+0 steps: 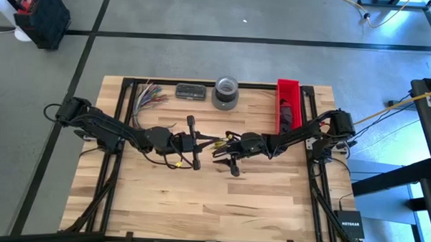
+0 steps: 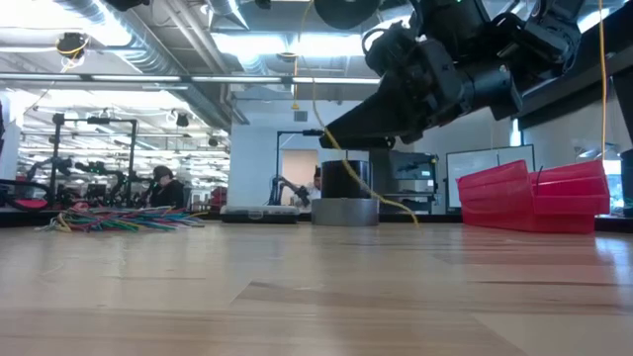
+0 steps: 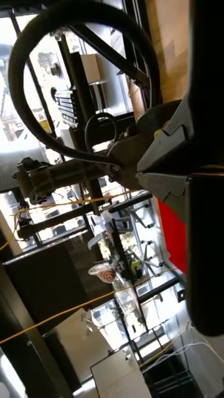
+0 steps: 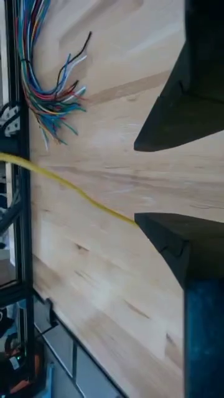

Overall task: Coil cords
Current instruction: Coil the yellow wire into the black spool

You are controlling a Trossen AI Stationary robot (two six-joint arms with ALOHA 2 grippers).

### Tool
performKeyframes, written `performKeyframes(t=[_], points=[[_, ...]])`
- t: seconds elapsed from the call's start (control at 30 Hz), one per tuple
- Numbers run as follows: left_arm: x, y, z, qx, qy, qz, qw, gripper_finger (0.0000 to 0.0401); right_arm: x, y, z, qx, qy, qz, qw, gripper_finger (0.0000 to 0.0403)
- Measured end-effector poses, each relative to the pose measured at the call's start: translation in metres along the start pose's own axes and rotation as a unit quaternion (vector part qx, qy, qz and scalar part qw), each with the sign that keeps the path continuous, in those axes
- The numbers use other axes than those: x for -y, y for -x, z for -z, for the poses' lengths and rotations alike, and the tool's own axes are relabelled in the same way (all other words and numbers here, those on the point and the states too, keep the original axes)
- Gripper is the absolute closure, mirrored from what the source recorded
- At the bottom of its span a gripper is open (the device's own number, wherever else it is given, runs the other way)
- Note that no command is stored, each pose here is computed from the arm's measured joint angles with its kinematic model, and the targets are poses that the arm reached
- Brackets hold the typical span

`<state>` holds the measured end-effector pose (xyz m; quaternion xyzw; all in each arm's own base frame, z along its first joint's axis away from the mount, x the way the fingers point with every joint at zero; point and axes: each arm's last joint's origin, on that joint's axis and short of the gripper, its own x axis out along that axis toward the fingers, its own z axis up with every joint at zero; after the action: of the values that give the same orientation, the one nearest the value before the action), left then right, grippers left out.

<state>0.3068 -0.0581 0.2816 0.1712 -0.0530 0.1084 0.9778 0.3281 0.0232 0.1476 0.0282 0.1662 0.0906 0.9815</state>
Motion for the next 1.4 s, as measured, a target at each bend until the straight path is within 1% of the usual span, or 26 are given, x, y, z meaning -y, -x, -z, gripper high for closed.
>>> performKeyframes(t=[0.2, 0.3, 0.43, 0.63, 0.77, 0.87, 1.0, 1.13, 1.4], points=[[0.004, 0.001, 0.000, -0.005, -0.002, 0.008, 1.000, 0.0401, 0.000, 0.006, -0.002, -0.024, -0.004, -0.004, 1.000, 0.0234], [0.005, 0.002, -0.001, -0.003, -0.006, 0.010, 1.000, 0.0401, 0.001, 0.009, -0.008, -0.013, -0.005, -0.003, 1.000, 0.0236], [0.004, 0.002, -0.002, 0.003, -0.004, 0.008, 1.000, 0.0401, 0.001, 0.007, -0.011, 0.014, -0.003, 0.003, 1.000, 0.0237], [0.003, 0.001, -0.002, 0.007, 0.000, 0.005, 1.000, 0.0401, 0.003, -0.006, 0.003, 0.022, -0.025, 0.005, 0.999, 0.0237], [0.003, 0.001, -0.002, 0.007, -0.005, 0.005, 1.000, 0.0401, 0.004, -0.011, 0.008, 0.010, -0.026, 0.001, 1.000, 0.0237], [0.003, 0.001, -0.002, 0.006, -0.012, 0.005, 1.000, 0.0401, 0.004, -0.013, 0.004, 0.015, -0.025, -0.013, 0.999, 0.0237], [0.003, 0.002, -0.002, 0.003, -0.013, 0.007, 1.000, 0.0401, 0.001, -0.015, 0.005, -0.008, -0.030, -0.058, 0.998, 0.0237], [0.005, 0.002, -0.002, 0.004, -0.015, 0.010, 1.000, 0.0401, 0.001, -0.014, 0.003, -0.025, -0.033, -0.062, 0.997, 0.0237], [0.005, 0.002, -0.002, 0.004, -0.016, 0.009, 1.000, 0.0401, 0.000, -0.016, -0.003, -0.012, -0.030, -0.068, 0.997, 0.0237]])
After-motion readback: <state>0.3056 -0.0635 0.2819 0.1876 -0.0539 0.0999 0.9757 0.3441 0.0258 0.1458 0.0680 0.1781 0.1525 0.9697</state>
